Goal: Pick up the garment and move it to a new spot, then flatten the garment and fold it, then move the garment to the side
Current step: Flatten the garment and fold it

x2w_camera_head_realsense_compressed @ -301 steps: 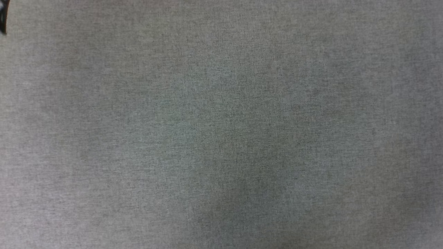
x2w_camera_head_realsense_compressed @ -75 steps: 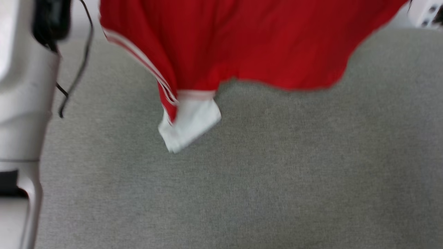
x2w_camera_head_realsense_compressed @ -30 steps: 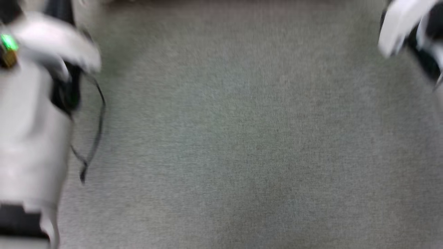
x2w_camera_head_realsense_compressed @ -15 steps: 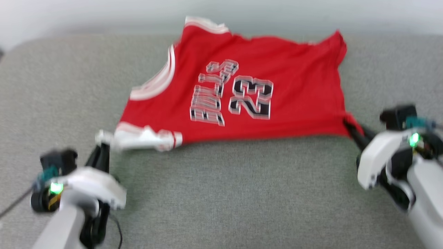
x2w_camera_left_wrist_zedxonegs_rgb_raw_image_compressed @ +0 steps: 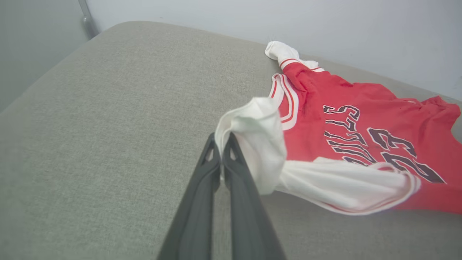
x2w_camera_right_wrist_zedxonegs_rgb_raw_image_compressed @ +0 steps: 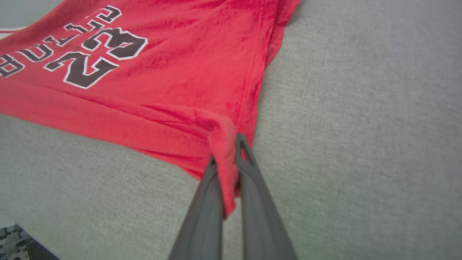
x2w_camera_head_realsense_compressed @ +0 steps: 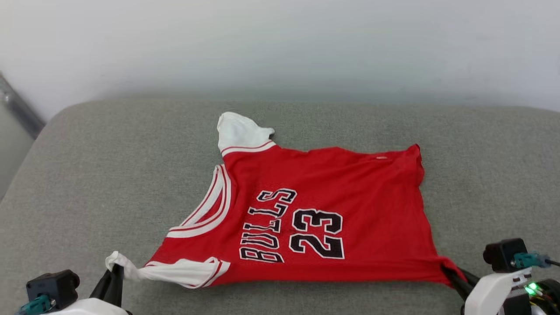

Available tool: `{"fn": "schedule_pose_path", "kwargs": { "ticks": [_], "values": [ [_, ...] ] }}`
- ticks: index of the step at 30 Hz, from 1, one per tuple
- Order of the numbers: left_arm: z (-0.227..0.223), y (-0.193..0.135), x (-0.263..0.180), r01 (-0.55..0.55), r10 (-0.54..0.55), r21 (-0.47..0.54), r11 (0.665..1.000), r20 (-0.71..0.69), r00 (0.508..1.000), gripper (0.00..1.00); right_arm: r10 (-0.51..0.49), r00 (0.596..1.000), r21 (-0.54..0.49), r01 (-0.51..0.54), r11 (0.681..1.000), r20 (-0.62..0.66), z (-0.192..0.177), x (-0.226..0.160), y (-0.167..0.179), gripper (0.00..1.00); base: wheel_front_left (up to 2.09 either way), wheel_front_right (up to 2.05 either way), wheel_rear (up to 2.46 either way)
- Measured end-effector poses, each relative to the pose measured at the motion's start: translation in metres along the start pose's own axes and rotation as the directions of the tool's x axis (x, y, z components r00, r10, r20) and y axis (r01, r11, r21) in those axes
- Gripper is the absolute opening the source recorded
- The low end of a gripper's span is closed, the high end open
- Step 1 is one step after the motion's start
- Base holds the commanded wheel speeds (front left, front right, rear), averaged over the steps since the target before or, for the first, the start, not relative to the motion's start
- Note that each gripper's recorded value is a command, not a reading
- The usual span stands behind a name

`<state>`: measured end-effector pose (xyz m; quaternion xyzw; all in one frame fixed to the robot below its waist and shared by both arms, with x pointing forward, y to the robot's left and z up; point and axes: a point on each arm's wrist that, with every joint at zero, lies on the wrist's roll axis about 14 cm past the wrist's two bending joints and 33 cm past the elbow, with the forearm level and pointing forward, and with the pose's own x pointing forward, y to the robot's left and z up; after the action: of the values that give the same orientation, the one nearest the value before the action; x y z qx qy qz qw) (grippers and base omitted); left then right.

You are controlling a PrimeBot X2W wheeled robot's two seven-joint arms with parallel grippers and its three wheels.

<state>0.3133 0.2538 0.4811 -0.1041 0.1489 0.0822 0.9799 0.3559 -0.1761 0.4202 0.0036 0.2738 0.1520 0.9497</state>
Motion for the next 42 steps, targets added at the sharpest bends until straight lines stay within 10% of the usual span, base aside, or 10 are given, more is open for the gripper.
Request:
{"fn": "schedule_pose_path", "kwargs": {
  "ticks": [10,30,31,32,33,35,42],
  "values": [
    [0.007,-0.019,-0.002,0.061,-0.062,-0.021,0.998,-0.035,0.997,0.0,-0.021,0.997,0.02,0.023,1.0,-0.068,0.004,-0.019,0.009,0.0,0.0,0.0,0.0],
    [-0.073,-0.06,0.127,0.165,-0.178,-0.066,0.984,-0.322,0.93,0.0,0.027,0.969,-0.018,-0.032,0.999,-0.245,-0.007,0.088,-0.002,0.0,0.0,0.0,0.0],
    [-0.077,-0.062,0.128,0.168,-0.184,-0.077,0.983,-0.333,0.925,0.0,0.029,0.971,-0.019,-0.035,0.999,-0.239,-0.008,0.09,-0.002,0.18,0.0,0.0,0.0],
    [-0.081,-0.062,0.127,0.172,-0.189,-0.08,0.982,-0.356,0.915,0.11,0.03,0.972,-0.014,-0.034,0.999,-0.232,-0.008,0.09,-0.001,0.43,0.0,0.0,0.0],
    [-0.081,-0.062,0.128,0.171,-0.192,-0.092,0.981,-0.356,0.914,0.38,0.033,0.974,-0.009,-0.036,0.999,-0.224,-0.009,0.091,-0.001,0.95,0.0,0.0,0.0],
    [-0.081,-0.062,0.127,0.165,-0.191,-0.105,0.981,-0.346,0.919,1.0,0.033,0.982,-0.006,-0.035,0.999,-0.186,-0.005,0.09,0.001,1.0,0.0,0.0,0.0],
    [-0.067,-0.05,0.113,0.134,-0.165,-0.12,0.984,-0.302,0.939,1.0,-0.002,0.998,0.024,0.0,1.0,0.058,0.023,0.068,0.0,1.0,0.0,0.0,0.0]
  ]
}}
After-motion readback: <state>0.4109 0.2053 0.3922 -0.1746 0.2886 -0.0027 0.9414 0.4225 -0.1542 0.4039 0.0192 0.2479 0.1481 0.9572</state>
